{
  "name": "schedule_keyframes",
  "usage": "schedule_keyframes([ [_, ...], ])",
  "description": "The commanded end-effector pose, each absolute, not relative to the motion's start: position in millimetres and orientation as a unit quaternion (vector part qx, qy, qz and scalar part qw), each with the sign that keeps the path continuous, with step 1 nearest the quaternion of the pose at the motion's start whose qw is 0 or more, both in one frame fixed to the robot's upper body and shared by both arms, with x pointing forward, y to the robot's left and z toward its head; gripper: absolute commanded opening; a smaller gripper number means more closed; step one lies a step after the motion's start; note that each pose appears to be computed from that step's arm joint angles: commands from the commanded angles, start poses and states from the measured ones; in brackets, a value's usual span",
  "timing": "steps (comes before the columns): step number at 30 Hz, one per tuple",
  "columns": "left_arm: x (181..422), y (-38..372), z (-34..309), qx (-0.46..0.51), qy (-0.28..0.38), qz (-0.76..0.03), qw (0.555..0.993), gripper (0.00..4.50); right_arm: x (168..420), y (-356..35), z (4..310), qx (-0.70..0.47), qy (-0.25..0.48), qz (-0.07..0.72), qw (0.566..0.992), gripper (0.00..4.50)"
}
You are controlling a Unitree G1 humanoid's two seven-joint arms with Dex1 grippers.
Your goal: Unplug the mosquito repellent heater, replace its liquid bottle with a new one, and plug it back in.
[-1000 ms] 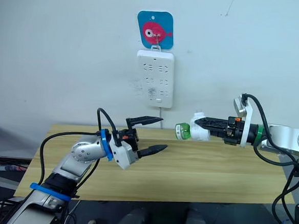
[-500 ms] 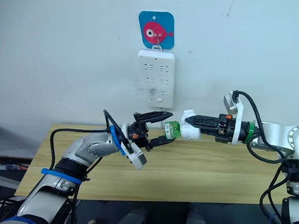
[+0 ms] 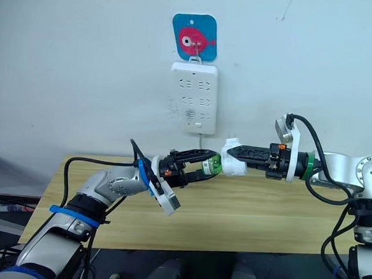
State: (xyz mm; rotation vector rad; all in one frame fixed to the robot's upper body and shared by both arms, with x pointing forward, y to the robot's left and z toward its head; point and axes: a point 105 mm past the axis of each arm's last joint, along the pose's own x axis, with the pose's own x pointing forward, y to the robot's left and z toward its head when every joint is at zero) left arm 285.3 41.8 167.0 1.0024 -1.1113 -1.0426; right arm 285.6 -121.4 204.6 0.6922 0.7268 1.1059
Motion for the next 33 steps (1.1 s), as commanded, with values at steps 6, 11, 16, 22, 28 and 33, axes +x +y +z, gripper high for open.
schedule_keyframes([
  [6,292.4,39.6,201.0,-0.039,-0.104,-0.644,0.757,2.26,269.0,-123.8,218.2,0.279,0.318,0.533,0.733,3.02],
  [11,290.3,62.6,230.6,-0.367,0.117,-0.666,0.639,2.26,263.9,-119.4,220.0,0.273,0.316,0.549,0.724,3.02],
  [16,291.1,74.1,200.3,-0.409,0.213,-0.636,0.618,2.26,264.0,-119.1,220.3,0.274,0.314,0.549,0.724,3.02],
  [22,284.3,77.6,200.7,-0.410,0.221,-0.641,0.611,2.26,261.5,-121.0,219.5,0.272,0.315,0.550,0.724,3.02],
  [28,279.5,71.7,187.4,-0.372,0.228,-0.644,0.628,2.26,262.3,-119.7,218.8,0.273,0.314,0.550,0.724,3.02],
  [33,282.3,67.9,191.4,-0.362,0.198,-0.650,0.638,2.61,261.8,-117.2,219.2,0.272,0.315,0.554,0.721,3.02],
])
